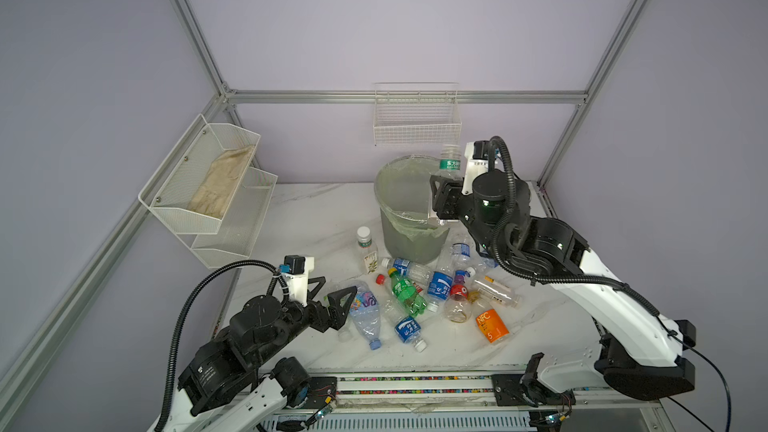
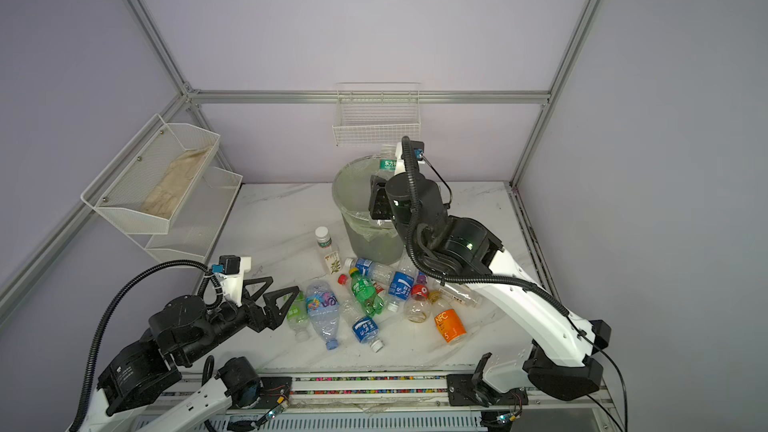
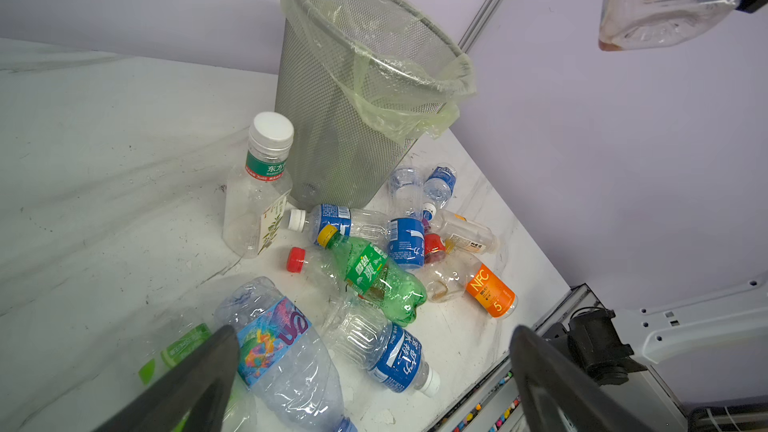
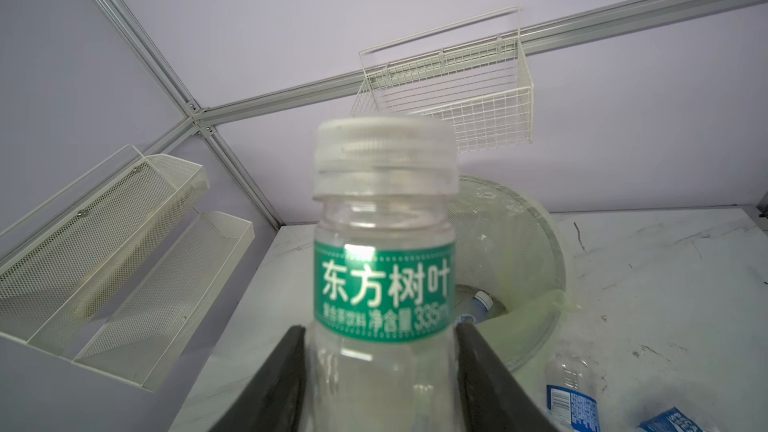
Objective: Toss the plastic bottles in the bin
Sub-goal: 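Lift the green-labelled bottle with the right gripper over the bin, then open the right gripper to drop the bottle into the bin, then lower the left gripper onto the lime-labelled bottle while the right gripper withdraws, then close the left gripper around the lime-labelled bottle, then lift the lime-labelled bottle with the left gripper over the bin, then open the left gripper to drop the bottle into the bin, then withdraw the left gripper while the right gripper lowers to the blue-labelled bottle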
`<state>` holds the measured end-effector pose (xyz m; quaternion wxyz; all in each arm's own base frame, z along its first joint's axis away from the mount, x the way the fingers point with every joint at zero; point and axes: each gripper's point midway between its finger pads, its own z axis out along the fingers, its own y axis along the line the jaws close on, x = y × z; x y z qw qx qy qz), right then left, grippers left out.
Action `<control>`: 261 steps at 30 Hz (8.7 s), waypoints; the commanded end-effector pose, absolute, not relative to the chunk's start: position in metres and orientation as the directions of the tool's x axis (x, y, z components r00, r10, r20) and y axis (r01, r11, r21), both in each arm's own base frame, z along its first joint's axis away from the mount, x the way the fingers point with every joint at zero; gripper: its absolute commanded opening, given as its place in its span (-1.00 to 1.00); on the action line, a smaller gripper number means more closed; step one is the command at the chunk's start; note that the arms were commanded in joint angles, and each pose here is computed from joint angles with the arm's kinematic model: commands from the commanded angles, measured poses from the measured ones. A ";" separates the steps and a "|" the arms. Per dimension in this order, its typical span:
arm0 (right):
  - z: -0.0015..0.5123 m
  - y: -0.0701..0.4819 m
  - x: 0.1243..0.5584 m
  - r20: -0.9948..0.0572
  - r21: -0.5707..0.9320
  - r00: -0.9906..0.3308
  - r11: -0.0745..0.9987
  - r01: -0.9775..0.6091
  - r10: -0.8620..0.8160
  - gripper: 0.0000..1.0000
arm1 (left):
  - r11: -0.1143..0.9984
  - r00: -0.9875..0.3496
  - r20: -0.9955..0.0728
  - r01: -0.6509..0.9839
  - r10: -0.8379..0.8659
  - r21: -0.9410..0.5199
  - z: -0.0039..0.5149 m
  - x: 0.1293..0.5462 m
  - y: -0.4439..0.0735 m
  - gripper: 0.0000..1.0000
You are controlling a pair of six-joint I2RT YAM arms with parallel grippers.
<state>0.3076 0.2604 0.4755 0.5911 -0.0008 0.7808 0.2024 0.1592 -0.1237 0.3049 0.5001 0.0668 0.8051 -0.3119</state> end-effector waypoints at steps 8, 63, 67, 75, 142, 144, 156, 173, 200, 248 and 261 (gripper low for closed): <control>0.428 0.268 0.398 -0.899 0.252 -0.407 0.952 -0.176 0.163 -0.64 | 0.785 -0.516 -0.830 0.416 -0.212 -0.459 0.298 0.159 -0.128 1.00; 0.393 0.222 0.261 -0.794 0.549 -0.530 0.726 -0.413 0.299 0.95 | 0.933 -0.722 -0.624 -0.082 -0.299 -0.351 0.150 0.183 -0.095 0.86; 0.375 0.217 0.258 -0.784 0.540 -0.554 0.747 -0.388 0.280 0.95 | 0.927 -0.698 -0.630 -0.134 -0.339 -0.350 0.138 0.186 -0.087 0.75; 0.355 0.213 0.252 -0.767 0.549 -0.578 0.750 -0.368 0.277 0.95 | 0.928 -0.707 -0.613 -0.175 -0.352 -0.330 0.112 0.187 -0.085 0.56; 0.315 0.178 0.221 -0.713 0.599 -0.611 0.752 -0.276 0.344 0.95 | 0.878 -0.548 -0.702 -0.147 -0.455 -0.455 0.214 0.229 -0.070 -0.37; 0.313 0.177 0.221 -0.711 0.600 -0.614 0.752 -0.274 0.344 0.95 | 0.873 -0.518 -0.722 -0.113 -0.459 -0.474 0.233 0.229 -0.071 -0.38; 0.285 0.175 0.214 -0.675 0.619 -0.650 0.748 -0.241 0.349 0.95 | 0.861 -0.364 -0.820 0.086 -0.441 -0.501 0.346 0.230 -0.080 -0.39; 0.273 0.173 0.213 -0.663 0.620 -0.660 0.753 -0.220 0.353 0.95 | 0.774 -0.247 -0.845 0.341 -0.474 -0.534 0.444 0.242 -0.117 -0.40; 0.278 0.155 0.199 -0.666 0.618 -0.649 0.760 -0.201 0.369 0.95 | 0.722 -0.222 -0.890 0.523 -0.398 -0.453 0.516 0.340 -0.230 -0.41; 0.216 0.156 0.212 -0.588 0.557 -0.727 0.829 -0.048 0.353 0.95 | 0.833 -0.319 -0.909 0.395 -0.270 -0.386 0.425 0.226 -0.164 1.00; 0.185 0.182 0.234 -0.555 0.554 -0.761 0.832 -0.036 0.336 0.87 | 0.836 -0.459 -0.830 0.279 -0.317 -0.473 0.332 0.196 -0.130 1.00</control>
